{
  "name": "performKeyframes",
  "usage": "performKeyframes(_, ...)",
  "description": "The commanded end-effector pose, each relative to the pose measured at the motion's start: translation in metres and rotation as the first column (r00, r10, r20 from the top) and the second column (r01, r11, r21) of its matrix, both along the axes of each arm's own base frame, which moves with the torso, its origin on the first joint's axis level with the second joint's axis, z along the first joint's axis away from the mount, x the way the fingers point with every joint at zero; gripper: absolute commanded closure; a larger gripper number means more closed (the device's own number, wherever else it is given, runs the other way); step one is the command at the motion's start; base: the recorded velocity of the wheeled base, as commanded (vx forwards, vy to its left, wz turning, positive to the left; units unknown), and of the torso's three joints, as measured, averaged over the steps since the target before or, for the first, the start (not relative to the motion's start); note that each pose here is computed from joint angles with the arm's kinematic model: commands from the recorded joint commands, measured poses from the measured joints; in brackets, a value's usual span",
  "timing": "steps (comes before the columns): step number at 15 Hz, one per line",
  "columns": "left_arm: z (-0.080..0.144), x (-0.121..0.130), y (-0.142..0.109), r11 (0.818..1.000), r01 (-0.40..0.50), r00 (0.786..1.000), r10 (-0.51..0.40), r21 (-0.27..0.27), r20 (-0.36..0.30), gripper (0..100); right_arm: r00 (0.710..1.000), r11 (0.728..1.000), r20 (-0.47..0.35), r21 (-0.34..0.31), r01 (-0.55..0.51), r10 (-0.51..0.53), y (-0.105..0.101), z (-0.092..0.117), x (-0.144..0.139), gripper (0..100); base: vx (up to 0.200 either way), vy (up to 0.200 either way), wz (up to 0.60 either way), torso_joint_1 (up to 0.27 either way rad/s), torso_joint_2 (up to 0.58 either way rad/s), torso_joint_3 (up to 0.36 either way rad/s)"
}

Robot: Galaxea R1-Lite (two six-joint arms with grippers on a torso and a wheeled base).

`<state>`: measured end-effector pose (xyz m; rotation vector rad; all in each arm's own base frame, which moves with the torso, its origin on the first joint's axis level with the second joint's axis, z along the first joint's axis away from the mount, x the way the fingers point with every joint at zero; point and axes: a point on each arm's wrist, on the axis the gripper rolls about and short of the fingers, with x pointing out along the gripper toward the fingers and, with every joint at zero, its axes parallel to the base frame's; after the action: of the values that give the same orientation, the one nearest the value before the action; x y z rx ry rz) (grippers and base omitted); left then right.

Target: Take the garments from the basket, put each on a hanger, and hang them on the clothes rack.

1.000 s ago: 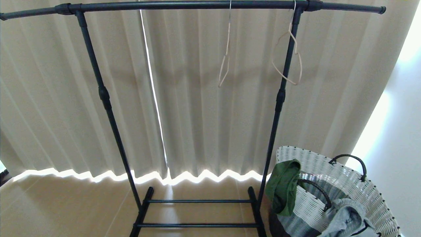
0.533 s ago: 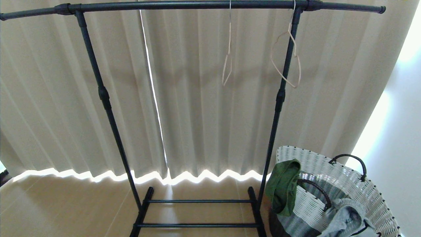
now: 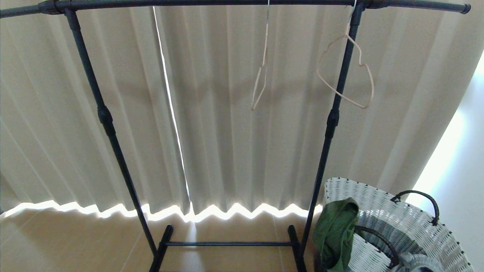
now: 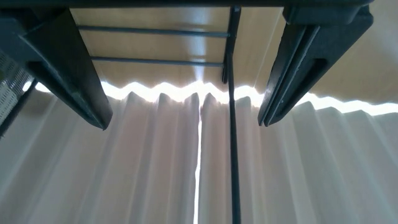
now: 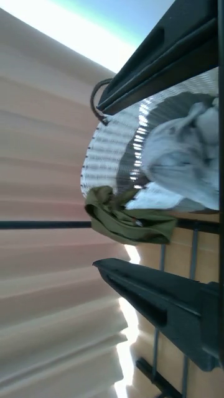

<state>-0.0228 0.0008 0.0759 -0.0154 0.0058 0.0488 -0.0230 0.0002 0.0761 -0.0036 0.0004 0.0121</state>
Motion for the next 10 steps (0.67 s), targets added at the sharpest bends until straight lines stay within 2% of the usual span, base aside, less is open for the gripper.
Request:
performKeyframes(1,0.000,0.000,0.000,1.000,0.000,1.000,0.000,0.000,-0.002,0,1.000,1.000,0.000,-0.003,0.003,-0.003,0.000,0.000,0.000,0,0.000,0.000,0.00,0.000,0.00,0.000)
performKeyframes(2,0.000,0.000,0.000,1.000,0.000,1.000,0.000,0.000,0.000,0,1.000,1.000,0.001,-0.007,0.004,-0.004,0.000,0.000,0.000,0,0.000,0.000,0.00,0.000,0.00,0.000)
performKeyframes(3,0.000,0.000,0.000,1.000,0.001,1.000,-0.001,-0.001,0.000,0,1.000,0.999,-0.008,-0.044,-0.004,0.003,0.000,0.000,0.000,0,0.000,0.000,0.00,0.000,0.00,0.000)
performKeyframes(4,0.000,0.000,0.000,1.000,0.001,1.000,-0.001,-0.001,-0.001,0,0.999,0.996,-0.052,-0.082,-0.018,0.014,0.000,0.003,0.001,0,0.000,0.000,0.00,0.000,0.00,0.000)
performKeyframes(6,0.000,0.000,0.000,1.000,0.001,1.000,-0.001,-0.001,0.000,0,0.981,0.990,-0.196,-0.139,-0.031,0.003,0.000,0.016,0.010,0,0.000,0.000,0.00,0.000,0.00,0.000)
performKeyframes(8,0.000,0.000,0.000,1.000,0.001,1.000,-0.001,-0.001,-0.001,0,0.934,0.983,-0.352,-0.185,-0.008,-0.059,-0.001,0.029,0.029,0,0.000,0.000,0.00,0.000,0.00,0.000)
performKeyframes(9,0.000,0.000,0.000,1.000,0.001,1.000,-0.001,-0.001,0.000,0,0.916,0.977,-0.393,-0.214,-0.005,-0.082,-0.002,0.030,0.035,0,0.000,0.000,0.00,0.000,0.00,0.000)
performKeyframes(10,0.000,0.000,0.000,1.000,0.001,1.000,-0.001,0.000,-0.002,0,0.856,0.951,-0.492,-0.309,0.000,-0.160,-0.003,0.032,0.050,0,0.000,0.000,0.00,0.000,0.00,0.000)
